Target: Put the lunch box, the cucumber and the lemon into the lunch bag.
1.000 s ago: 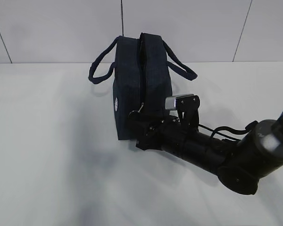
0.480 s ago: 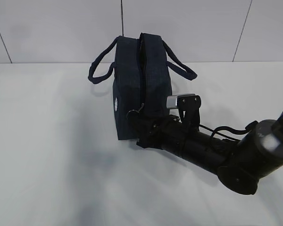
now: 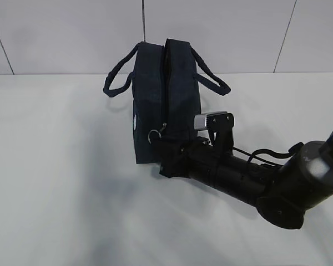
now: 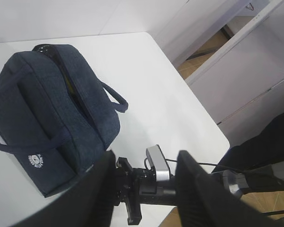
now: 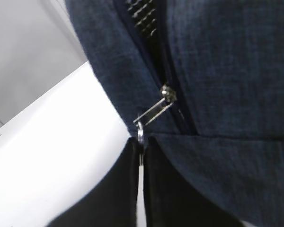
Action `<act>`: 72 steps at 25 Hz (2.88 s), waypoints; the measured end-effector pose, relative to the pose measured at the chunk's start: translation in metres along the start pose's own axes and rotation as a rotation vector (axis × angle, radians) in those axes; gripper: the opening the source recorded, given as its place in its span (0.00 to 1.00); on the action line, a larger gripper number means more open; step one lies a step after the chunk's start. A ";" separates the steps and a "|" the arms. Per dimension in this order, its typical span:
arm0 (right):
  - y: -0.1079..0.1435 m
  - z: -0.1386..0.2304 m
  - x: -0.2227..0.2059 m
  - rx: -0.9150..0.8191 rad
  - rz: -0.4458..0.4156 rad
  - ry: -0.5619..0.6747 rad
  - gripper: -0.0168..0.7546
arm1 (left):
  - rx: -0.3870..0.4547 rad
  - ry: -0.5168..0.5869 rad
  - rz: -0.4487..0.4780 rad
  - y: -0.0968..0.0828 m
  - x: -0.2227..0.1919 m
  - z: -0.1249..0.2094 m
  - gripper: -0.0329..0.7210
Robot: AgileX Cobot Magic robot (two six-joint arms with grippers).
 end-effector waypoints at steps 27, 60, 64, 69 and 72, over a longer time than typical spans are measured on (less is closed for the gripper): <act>0.022 -0.020 0.022 0.040 0.023 0.031 0.02 | -0.003 0.036 0.026 -0.005 0.000 0.006 0.44; 0.043 -0.098 0.007 0.275 0.150 0.065 0.02 | -0.075 0.211 -0.142 0.026 0.007 0.037 0.44; 0.047 -0.109 0.003 0.317 0.157 0.068 0.02 | -0.081 0.224 -0.155 0.029 0.007 0.039 0.44; 0.050 -0.124 -0.002 0.338 0.176 0.058 0.02 | -0.139 0.296 -0.171 0.026 0.001 0.049 0.44; 0.051 -0.134 -0.005 0.348 0.193 0.051 0.02 | -0.183 0.337 -0.150 0.015 -0.008 0.054 0.44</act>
Point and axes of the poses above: a point on each arm's last joint axis where the gripper is mounted, x pointing back along that axis away from the gripper, y along the wrist's bending axis when the last joint is at zero, z = x × y, the point moved 9 cm from there along -x, pointing out along that axis toward the gripper, and after that the axes turned 14 degrees about -x, right-handed, at the moved point
